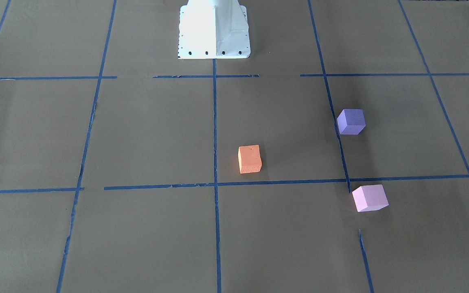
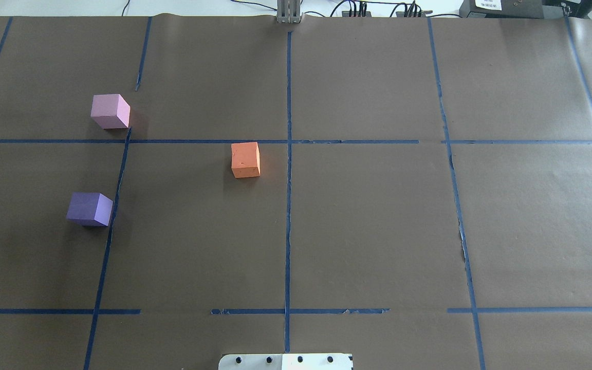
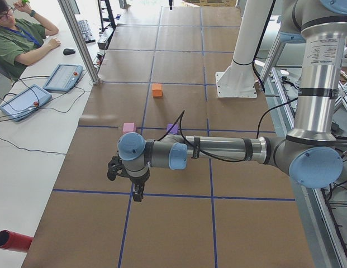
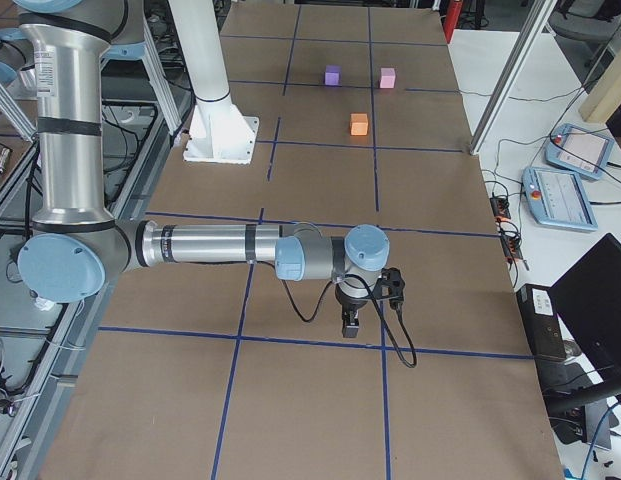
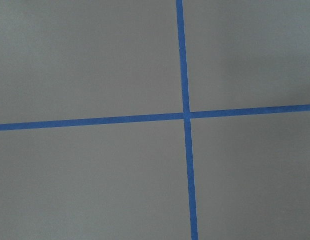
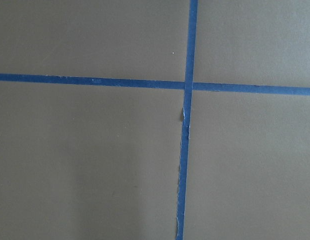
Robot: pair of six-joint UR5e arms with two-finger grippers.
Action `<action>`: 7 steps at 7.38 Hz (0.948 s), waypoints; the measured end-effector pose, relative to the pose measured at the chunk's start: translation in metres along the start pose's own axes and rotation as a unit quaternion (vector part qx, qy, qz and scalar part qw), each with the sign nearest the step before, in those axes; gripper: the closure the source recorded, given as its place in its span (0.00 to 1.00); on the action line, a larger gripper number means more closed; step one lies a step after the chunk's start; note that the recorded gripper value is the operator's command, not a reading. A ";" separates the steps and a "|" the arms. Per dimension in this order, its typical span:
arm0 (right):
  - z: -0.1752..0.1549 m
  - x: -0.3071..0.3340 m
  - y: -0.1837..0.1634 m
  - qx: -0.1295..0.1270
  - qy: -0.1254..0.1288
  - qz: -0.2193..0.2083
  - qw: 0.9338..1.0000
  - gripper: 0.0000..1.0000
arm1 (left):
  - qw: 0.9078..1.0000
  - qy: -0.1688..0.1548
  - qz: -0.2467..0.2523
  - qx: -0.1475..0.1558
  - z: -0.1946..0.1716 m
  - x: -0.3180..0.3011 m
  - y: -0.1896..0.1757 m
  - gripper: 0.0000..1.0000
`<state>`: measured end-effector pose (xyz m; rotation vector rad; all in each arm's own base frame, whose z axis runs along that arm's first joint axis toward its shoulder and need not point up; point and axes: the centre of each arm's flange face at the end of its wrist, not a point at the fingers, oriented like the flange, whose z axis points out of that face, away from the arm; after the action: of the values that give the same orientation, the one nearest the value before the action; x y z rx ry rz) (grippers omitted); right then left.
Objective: Arrange blocks in a line
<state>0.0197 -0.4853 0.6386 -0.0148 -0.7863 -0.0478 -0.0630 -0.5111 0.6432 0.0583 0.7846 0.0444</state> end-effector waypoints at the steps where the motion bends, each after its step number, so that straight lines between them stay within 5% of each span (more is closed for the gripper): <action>1: 0.000 0.000 0.000 0.000 0.000 0.000 1.000 0.00 | 1.000 0.000 0.000 0.000 -0.002 0.002 -0.001 0.00; 5: 0.000 0.000 0.000 0.000 -0.001 0.000 1.000 0.00 | 1.000 0.000 0.003 0.022 -0.028 0.030 -0.014 0.00; 7: 0.000 0.000 0.000 0.000 0.000 0.000 1.000 0.00 | 0.999 0.007 -0.014 0.047 -0.055 0.096 -0.023 0.00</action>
<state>0.0194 -0.4850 0.6388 -0.0156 -0.7871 -0.0481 -0.0338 -0.5265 0.5347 0.1359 0.8014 -0.0176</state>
